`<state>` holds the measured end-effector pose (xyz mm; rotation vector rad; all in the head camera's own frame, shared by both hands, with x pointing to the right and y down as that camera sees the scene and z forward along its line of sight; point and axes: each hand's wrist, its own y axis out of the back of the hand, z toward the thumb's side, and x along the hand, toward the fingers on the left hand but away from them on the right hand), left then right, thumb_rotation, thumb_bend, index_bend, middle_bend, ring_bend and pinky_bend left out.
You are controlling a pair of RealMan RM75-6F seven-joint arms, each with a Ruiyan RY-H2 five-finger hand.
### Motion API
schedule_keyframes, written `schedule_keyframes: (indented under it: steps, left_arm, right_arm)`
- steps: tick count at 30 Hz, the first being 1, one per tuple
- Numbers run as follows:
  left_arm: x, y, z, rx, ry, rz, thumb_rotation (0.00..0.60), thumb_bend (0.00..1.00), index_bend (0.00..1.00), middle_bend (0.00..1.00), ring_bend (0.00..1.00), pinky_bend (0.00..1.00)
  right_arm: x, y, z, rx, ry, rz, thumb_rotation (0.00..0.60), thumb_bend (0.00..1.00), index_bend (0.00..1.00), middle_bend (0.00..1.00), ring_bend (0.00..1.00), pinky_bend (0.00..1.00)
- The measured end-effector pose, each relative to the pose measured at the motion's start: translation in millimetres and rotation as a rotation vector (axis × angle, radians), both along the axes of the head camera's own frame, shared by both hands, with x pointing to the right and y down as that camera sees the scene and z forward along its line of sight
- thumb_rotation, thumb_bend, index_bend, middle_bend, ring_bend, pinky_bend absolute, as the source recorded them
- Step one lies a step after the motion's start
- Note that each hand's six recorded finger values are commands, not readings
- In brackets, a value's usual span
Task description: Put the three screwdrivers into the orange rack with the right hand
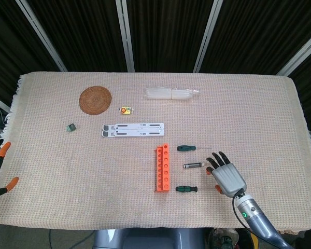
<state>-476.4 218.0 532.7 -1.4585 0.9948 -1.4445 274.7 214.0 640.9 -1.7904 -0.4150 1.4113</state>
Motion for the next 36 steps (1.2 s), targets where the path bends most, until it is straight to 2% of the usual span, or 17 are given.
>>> schedule_keyframes:
  steps: [9,18,36]
  left_arm:
    - [-2.5,-0.3,2.1,-0.01,-0.005,-0.009,0.6,0.2,0.03,0.0,0.0,0.0]
    - [-6.5,-0.6,3.2,-0.011,-0.005,-0.015,0.6,0.2,0.03,0.0,0.0,0.0]
    - [-13.8,-1.8,9.3,-0.021,0.001,-0.032,0.6,0.2,0.03,0.0,0.0,0.0]
  right_arm:
    - [-24.8,17.5,15.1,-0.019,0.067,-0.072,0.6,0.19,0.42,0.13,0.0,0.0]
    - [-51.9,30.0,33.0,-0.073,0.055,-0.088,0.6,0.19,0.42,0.13,0.0,0.0]
    - [-83.0,32.4,39.9,-0.075,0.011,-0.076,0.6,0.22,0.44,0.13,0.0,0.0]
